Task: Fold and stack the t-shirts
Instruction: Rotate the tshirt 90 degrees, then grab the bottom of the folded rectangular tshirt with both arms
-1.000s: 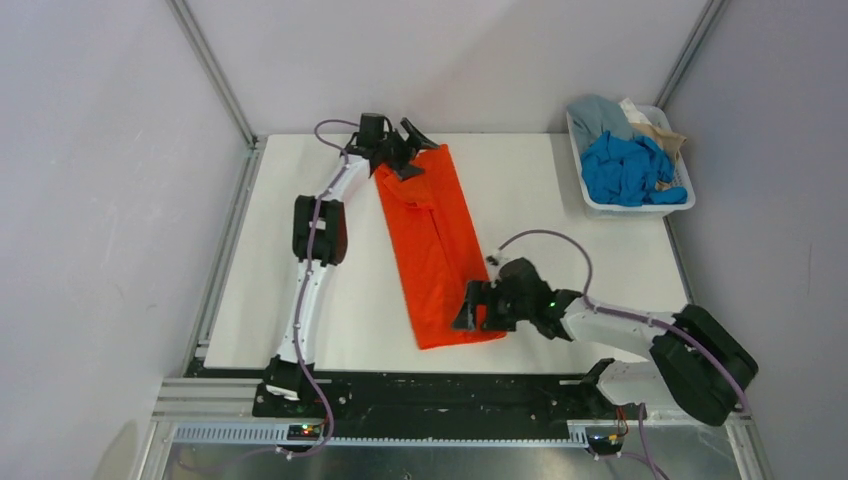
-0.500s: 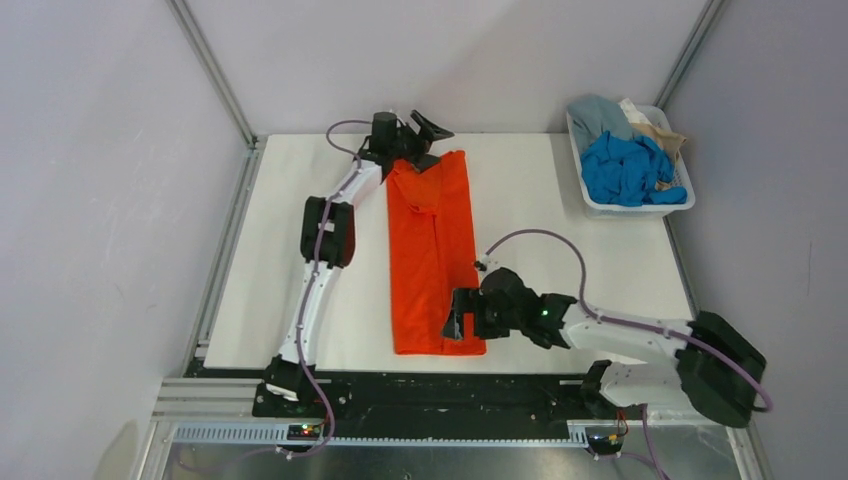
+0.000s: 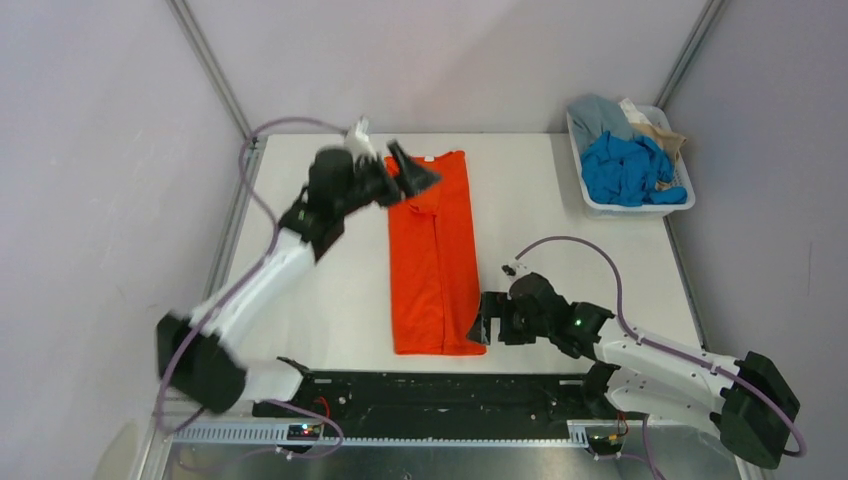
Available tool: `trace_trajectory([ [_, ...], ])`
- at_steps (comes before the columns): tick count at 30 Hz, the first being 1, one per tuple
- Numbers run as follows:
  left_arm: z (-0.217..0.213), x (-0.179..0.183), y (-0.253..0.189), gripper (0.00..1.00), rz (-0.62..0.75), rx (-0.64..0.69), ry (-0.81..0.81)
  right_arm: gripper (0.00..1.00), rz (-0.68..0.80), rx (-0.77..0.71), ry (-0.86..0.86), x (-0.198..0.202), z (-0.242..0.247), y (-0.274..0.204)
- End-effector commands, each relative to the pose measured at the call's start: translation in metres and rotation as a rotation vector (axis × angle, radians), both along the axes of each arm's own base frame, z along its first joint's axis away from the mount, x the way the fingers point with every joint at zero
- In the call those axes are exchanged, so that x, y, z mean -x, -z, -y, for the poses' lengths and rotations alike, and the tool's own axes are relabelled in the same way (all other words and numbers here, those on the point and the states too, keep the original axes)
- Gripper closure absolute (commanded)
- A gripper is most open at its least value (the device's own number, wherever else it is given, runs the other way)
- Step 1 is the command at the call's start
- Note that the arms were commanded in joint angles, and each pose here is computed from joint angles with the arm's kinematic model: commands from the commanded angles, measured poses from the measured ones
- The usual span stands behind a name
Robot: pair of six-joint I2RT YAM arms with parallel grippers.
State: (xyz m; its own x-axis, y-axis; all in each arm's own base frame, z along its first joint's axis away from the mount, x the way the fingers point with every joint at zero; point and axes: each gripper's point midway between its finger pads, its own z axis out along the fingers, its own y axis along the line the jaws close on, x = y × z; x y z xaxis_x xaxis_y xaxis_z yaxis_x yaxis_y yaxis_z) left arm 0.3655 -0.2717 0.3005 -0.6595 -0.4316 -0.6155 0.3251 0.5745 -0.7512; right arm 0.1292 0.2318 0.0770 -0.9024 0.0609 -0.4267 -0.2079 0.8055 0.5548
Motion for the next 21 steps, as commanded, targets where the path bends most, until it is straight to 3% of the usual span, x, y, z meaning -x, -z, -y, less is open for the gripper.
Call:
trace_trajectory([
  [1,-0.026,0.088,0.147,0.0,-0.229,-0.293,-0.074,0.06,-0.046,-0.021,-0.089,0.02,-0.002,0.002],
  [4,-0.035,0.151,0.185,0.0,-0.266,-0.335,-0.045,0.09,-0.073,-0.005,-0.097,0.024,-0.003,0.011],
  [9,-0.058,0.208,0.223,0.0,-0.377,-0.386,-0.023,0.16,-0.107,-0.003,-0.075,0.025,-0.009,0.026],
  [12,-0.066,0.232,0.248,0.03,-0.448,-0.401,-0.007,0.27,-0.132,0.027,-0.016,0.021,-0.007,0.037],
  [17,-0.075,0.247,0.276,0.21,-0.534,-0.452,-0.017,0.42,-0.158,0.057,0.029,0.023,-0.005,0.053],
  [21,-0.068,0.249,0.279,0.37,-0.551,-0.481,0.012,0.47,-0.163,0.064,0.059,0.022,-0.003,0.059],
])
